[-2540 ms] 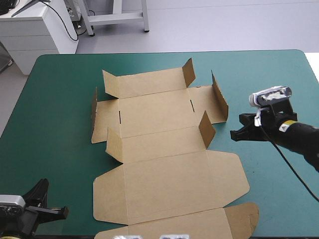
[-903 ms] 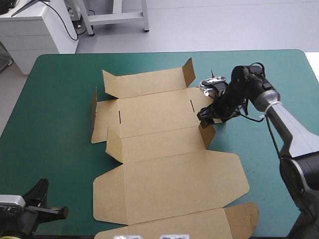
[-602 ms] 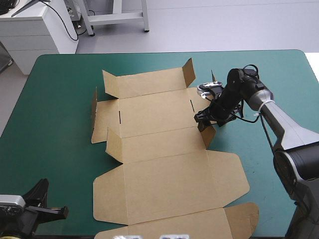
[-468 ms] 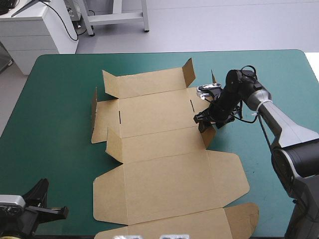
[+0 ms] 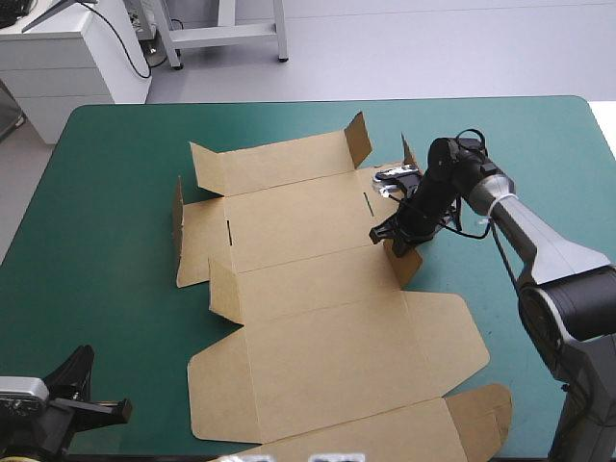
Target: Fold the box
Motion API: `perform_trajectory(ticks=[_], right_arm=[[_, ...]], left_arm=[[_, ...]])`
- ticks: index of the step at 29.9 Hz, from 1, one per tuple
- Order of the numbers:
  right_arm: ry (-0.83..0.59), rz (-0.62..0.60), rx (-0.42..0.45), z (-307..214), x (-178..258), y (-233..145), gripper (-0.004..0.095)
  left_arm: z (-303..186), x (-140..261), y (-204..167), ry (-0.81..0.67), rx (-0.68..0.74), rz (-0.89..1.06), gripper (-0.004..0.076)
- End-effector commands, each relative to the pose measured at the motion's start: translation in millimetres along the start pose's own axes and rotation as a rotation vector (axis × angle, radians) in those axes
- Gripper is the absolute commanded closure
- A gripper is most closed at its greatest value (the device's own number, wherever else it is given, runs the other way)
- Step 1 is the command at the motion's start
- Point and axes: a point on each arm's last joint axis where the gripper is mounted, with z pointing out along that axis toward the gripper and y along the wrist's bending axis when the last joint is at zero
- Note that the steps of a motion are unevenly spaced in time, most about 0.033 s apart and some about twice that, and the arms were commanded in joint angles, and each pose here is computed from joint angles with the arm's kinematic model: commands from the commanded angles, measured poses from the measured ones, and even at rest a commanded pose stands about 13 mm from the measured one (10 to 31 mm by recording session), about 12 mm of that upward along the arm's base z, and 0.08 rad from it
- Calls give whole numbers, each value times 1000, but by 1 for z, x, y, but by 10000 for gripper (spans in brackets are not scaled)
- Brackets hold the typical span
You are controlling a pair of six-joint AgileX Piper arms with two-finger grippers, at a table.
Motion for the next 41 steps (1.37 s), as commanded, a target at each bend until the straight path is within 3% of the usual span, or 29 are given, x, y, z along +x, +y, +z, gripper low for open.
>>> perform_trajectory(ticks=[1, 7, 17, 25, 31, 37, 41], right_arm=[[-47, -124, 15, -21, -2, 11, 928], [-140, -293, 90, -50, -16, 13, 929], [-291, -763, 232, -103, -35, 22, 929], [-345, -1039, 295, -97, -47, 34, 929], [-425, -1225, 350, -80, -64, 69, 929], [-503, -1261, 372, -73, -72, 91, 929], [-501, -1141, 322, -63, -75, 89, 929]], left_arm=[[-6, -12, 0, -103, 7, -1, 731], [-6, -12, 0, -103, 7, -1, 731], [-6, -12, 0, -103, 7, -1, 731], [-6, -12, 0, -103, 7, -1, 731], [-6, -12, 0, -103, 7, -1, 731], [-6, -12, 0, -103, 7, -1, 731], [-6, -12, 0, -103, 7, -1, 731]])
